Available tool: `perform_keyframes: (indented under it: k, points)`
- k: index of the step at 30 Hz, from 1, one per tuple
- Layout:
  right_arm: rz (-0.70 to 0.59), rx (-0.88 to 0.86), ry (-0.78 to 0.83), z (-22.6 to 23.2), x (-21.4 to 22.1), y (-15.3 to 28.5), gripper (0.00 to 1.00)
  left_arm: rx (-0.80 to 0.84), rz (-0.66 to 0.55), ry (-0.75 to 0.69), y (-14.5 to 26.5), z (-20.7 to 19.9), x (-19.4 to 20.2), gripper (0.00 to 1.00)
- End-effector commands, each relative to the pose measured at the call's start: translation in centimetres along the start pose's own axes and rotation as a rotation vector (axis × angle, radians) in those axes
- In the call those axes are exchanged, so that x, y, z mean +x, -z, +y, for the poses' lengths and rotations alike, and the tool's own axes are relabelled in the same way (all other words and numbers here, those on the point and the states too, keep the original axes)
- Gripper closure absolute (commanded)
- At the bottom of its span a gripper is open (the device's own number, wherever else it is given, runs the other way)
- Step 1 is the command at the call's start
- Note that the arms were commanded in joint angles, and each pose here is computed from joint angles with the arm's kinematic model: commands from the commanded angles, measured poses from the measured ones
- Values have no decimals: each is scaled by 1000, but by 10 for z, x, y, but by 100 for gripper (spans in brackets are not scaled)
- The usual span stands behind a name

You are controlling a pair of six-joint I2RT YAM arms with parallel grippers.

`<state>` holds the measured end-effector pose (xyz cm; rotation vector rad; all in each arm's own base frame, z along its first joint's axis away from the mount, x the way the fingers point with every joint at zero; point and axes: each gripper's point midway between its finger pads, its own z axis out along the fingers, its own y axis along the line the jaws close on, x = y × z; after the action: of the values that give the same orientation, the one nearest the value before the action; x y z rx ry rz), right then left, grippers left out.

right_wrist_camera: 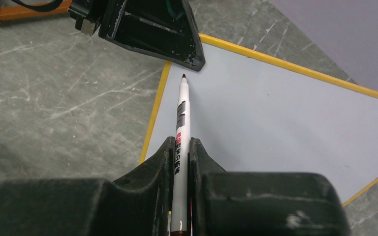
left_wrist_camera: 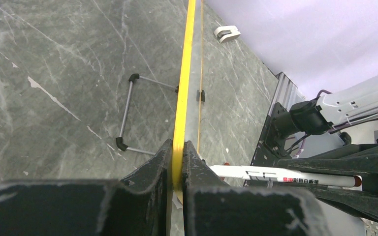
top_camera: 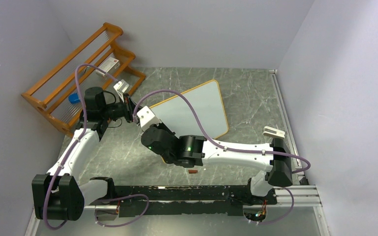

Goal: Write a sentence on the whiteboard

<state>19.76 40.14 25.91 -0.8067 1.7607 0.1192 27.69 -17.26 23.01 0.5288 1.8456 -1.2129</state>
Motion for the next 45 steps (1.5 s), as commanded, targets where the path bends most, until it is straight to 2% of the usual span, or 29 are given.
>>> perform_keyframes:
  k: [1,45]
  points:
    - [-4,18,-18,-2,-7,-5,100,-9,16,13,1,4,12,95]
    - [162,-34,-24,7,35,0,100,-8,16,20,1,4,13,95]
